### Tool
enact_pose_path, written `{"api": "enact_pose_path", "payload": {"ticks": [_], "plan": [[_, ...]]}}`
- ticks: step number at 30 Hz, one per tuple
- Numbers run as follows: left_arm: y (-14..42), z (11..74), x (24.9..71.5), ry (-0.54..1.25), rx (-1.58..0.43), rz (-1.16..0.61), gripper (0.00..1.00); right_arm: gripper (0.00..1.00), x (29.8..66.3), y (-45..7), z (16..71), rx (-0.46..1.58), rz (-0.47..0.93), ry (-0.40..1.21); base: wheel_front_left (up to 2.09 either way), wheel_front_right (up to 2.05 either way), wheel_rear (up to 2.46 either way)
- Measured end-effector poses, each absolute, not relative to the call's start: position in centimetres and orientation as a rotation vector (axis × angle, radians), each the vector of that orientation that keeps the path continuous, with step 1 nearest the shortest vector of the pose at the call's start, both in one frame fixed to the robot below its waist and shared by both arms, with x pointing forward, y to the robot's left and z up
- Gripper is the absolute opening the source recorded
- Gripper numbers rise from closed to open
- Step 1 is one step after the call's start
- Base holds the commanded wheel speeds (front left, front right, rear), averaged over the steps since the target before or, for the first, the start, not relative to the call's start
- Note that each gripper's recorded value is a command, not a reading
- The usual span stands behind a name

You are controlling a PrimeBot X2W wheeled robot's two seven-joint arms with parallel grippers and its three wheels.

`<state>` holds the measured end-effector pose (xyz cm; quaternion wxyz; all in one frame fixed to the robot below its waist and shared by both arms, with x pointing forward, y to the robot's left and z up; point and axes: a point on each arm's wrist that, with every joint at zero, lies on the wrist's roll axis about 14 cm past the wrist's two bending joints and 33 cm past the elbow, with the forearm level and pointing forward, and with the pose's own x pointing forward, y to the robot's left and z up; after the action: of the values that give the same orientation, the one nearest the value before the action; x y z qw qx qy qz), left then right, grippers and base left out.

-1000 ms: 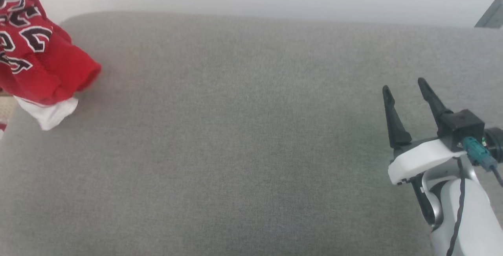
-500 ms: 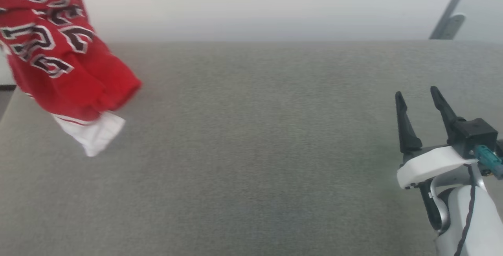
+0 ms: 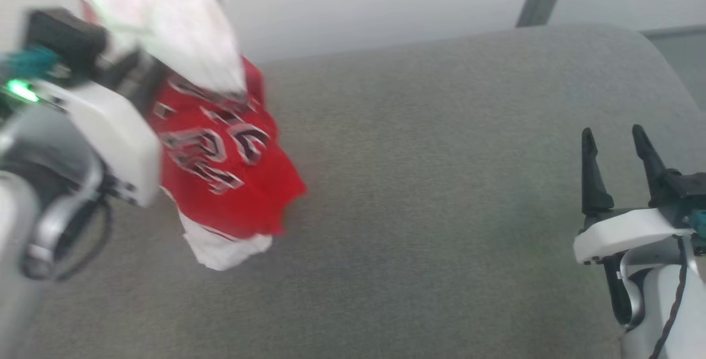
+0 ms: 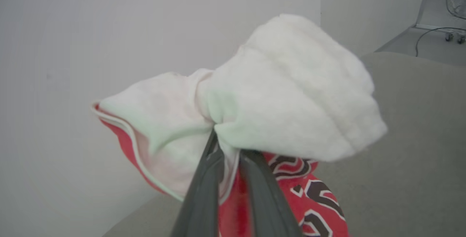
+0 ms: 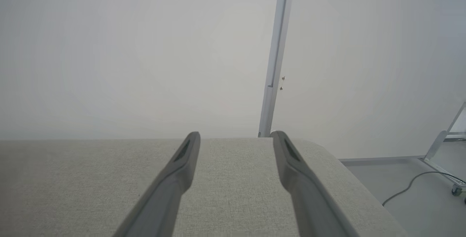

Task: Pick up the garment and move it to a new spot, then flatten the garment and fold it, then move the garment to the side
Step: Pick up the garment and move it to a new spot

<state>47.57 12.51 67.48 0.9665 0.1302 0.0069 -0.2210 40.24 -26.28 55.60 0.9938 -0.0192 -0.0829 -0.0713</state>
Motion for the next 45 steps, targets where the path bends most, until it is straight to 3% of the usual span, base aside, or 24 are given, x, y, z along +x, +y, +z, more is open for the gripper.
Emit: {"api": "enact_pose_path", "payload": {"ticks": [12, 28, 32, 33, 34, 45], "plan": [[3.0, 53.4, 46.7, 0.35, 0.205, -0.711, 0.0, 1.0, 39.5, -26.8, 52.2, -0.022, -0.172, -0.086, 0.0, 0.0, 0.0], [1.7, 40.9, 43.1, 0.679, 0.205, -0.749, 0.0, 1.0, 40.4, -24.9, 51.2, 0.011, -0.115, -0.07, 0.0, 0.0, 0.0], [1.6, 40.2, 42.6, 0.693, 0.217, -0.758, 0.4, 1.0, 40.5, -24.4, 51.4, 0.013, -0.102, -0.075, 0.0, 0.0, 0.0], [1.6, 40.3, 42.6, 0.686, 0.22, -0.763, 0.58, 1.0, 40.6, -24.3, 51.5, 0.014, -0.1, -0.078, 0.0, 0.0, 0.0], [1.6, 40.4, 42.7, 0.68, 0.214, -0.759, 0.98, 1.0, 40.6, -24.3, 51.5, 0.014, -0.098, -0.079, 0.0, 0.0, 0.0], [3.2, 44.7, 43.7, 0.527, 0.191, -0.709, 1.0, 1.0, 40.3, -23.1, 53.2, 0.014, -0.065, -0.124, 0.0, 0.0, 0.0]]}}
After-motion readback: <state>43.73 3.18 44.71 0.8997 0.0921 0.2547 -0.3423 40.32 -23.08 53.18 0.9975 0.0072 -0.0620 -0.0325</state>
